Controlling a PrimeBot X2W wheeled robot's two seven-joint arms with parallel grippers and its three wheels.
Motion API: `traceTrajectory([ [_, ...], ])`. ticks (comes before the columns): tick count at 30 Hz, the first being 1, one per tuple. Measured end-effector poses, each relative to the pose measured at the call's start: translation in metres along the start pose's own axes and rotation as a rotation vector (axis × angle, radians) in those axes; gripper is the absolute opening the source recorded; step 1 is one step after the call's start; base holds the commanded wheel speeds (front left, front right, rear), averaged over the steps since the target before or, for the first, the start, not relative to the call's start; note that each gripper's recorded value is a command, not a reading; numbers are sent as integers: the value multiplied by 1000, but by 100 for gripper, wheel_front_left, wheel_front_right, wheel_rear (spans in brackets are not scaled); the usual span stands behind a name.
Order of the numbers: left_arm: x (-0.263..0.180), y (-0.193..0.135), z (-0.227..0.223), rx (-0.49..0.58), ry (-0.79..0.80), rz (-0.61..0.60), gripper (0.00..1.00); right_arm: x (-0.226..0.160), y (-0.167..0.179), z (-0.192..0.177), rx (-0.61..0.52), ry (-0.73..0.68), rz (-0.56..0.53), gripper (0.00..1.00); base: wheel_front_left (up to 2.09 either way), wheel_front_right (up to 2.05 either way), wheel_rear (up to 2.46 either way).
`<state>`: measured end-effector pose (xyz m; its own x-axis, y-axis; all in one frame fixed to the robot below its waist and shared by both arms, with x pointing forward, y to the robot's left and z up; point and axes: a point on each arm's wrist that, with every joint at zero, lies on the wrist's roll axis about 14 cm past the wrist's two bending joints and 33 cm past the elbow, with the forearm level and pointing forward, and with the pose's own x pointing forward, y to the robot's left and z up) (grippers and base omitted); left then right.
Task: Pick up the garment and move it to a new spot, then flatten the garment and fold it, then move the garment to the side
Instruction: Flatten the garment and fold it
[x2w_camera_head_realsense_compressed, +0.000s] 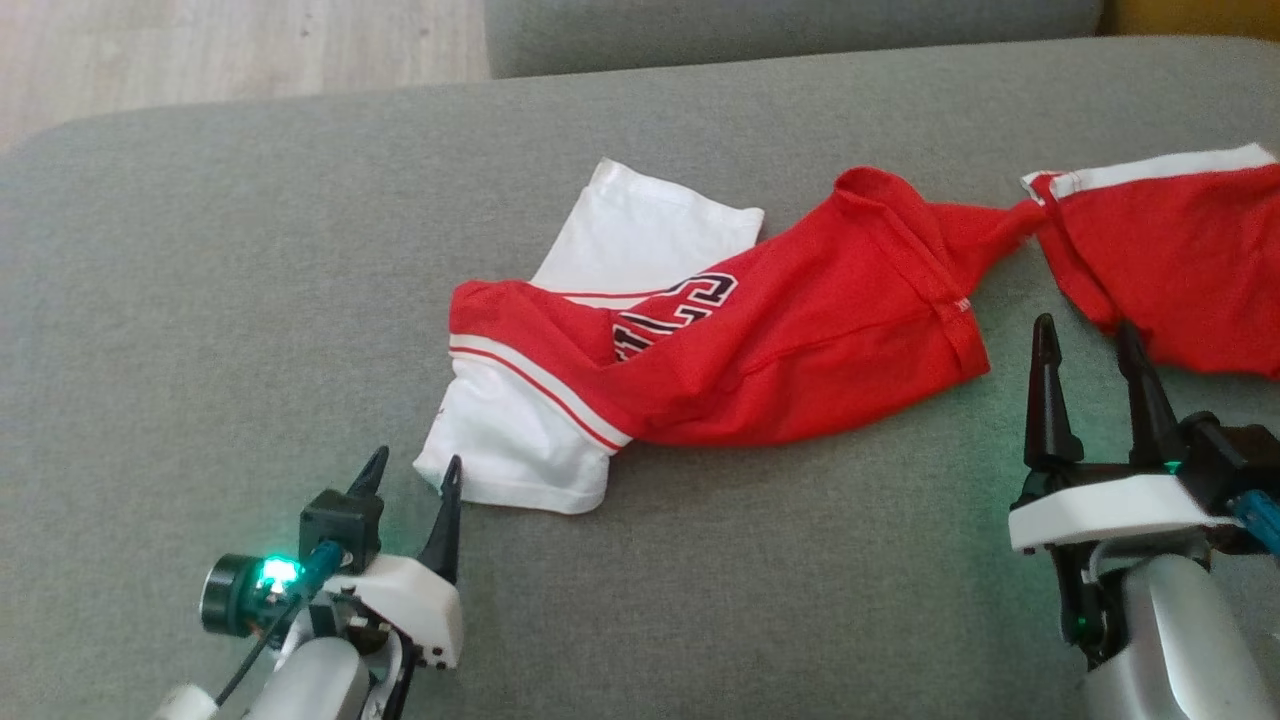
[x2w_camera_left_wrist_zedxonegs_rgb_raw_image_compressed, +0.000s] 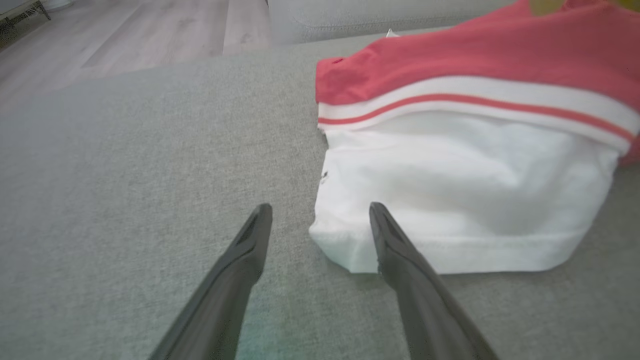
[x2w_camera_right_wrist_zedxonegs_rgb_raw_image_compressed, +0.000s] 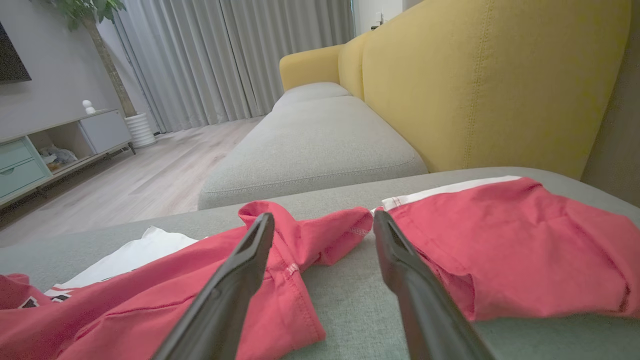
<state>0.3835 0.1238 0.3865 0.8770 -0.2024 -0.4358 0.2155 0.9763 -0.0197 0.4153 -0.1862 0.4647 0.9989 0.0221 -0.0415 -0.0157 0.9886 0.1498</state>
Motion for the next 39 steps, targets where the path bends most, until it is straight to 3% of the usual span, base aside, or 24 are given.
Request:
traceTrajectory([
  [20, 21, 2, -24, 69, 167, -11, 100, 0, -18, -1, 4, 3, -51, 100, 0, 0, 0],
  [21, 21, 1, -24, 72, 173, -17, 39, -1, -18, -1, 4, 2, -52, 100, 0, 0, 0],
  [22, 21, 1, -24, 74, 176, -21, 0, -1, -18, 0, 5, 0, -53, 100, 0, 0, 0],
  [33, 8, 4, -15, 65, 116, 8, 0, -2, -15, 9, 6, -23, -45, 100, 0, 0, 0],
  [39, 3, 10, 27, 8, -79, 55, 0, -3, -12, 13, 7, -34, -35, 100, 0, 0, 0],
])
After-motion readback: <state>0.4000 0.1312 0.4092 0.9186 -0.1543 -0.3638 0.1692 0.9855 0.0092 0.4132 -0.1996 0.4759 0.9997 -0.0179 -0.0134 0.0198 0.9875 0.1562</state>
